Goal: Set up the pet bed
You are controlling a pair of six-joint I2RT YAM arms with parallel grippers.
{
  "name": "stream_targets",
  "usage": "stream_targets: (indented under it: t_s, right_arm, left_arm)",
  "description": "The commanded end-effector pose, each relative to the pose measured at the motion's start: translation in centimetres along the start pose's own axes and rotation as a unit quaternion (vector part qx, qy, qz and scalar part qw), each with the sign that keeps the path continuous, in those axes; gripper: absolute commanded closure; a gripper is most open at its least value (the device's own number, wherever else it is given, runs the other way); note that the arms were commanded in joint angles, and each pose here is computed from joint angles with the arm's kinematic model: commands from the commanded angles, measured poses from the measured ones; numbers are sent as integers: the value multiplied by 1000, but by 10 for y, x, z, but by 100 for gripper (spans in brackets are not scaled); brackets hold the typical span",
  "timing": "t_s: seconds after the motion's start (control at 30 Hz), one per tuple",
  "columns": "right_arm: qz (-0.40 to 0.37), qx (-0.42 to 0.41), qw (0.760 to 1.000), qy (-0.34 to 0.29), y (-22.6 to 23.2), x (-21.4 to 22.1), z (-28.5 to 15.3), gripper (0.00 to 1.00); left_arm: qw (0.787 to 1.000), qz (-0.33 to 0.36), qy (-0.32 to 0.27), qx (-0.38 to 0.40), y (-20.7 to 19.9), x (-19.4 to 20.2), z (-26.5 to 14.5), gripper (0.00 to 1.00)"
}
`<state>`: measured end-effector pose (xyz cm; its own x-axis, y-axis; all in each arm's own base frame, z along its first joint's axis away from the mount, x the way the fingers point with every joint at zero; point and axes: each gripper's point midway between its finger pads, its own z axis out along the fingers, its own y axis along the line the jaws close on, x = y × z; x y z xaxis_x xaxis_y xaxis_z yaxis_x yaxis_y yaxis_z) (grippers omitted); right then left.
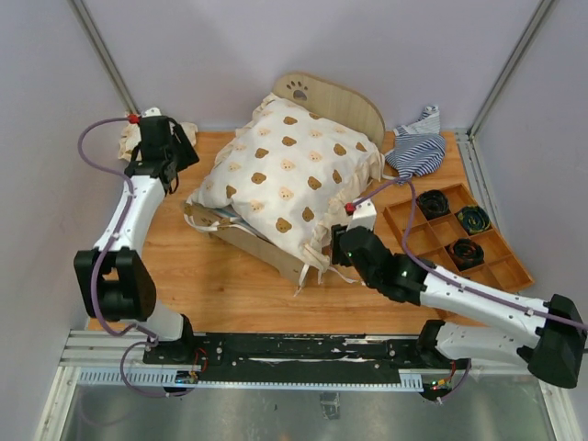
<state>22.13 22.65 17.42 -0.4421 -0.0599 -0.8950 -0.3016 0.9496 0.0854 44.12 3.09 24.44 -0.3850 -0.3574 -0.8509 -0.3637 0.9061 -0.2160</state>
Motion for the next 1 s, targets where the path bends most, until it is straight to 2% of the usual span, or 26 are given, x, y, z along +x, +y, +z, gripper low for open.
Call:
stream_targets:
  t_s: [0.0, 0.13, 0.27, 0.37, 0.53, 0.73, 0.97]
  right_arm:
    - [53, 20, 998, 9, -26, -7, 33, 50]
    - [78, 53, 995, 26, -57, -8, 58, 52]
    - [105, 75, 991, 42, -88, -3, 80, 53]
    - [107, 64, 990, 69, -89, 9, 90, 55]
    - [103, 43, 988, 104, -83, 33, 89, 56]
    - [68, 28, 992, 104, -84, 29, 93, 55]
    - [-10, -81, 989, 126, -51, 25, 128, 55]
  left_arm:
    - [998, -36, 48, -6, 4, 34, 33, 34]
    - [988, -81, 112, -73, 31, 96, 40, 37]
    - [980, -108, 150, -76, 45, 152, 24, 38]
    - [975, -123, 165, -81, 55, 179, 0, 40]
    - [977, -145, 154, -39, 46, 199, -48, 44]
    - [972, -178, 151, 36, 11, 220, -101, 47]
    - [956, -207, 182, 104, -11, 249, -135, 51]
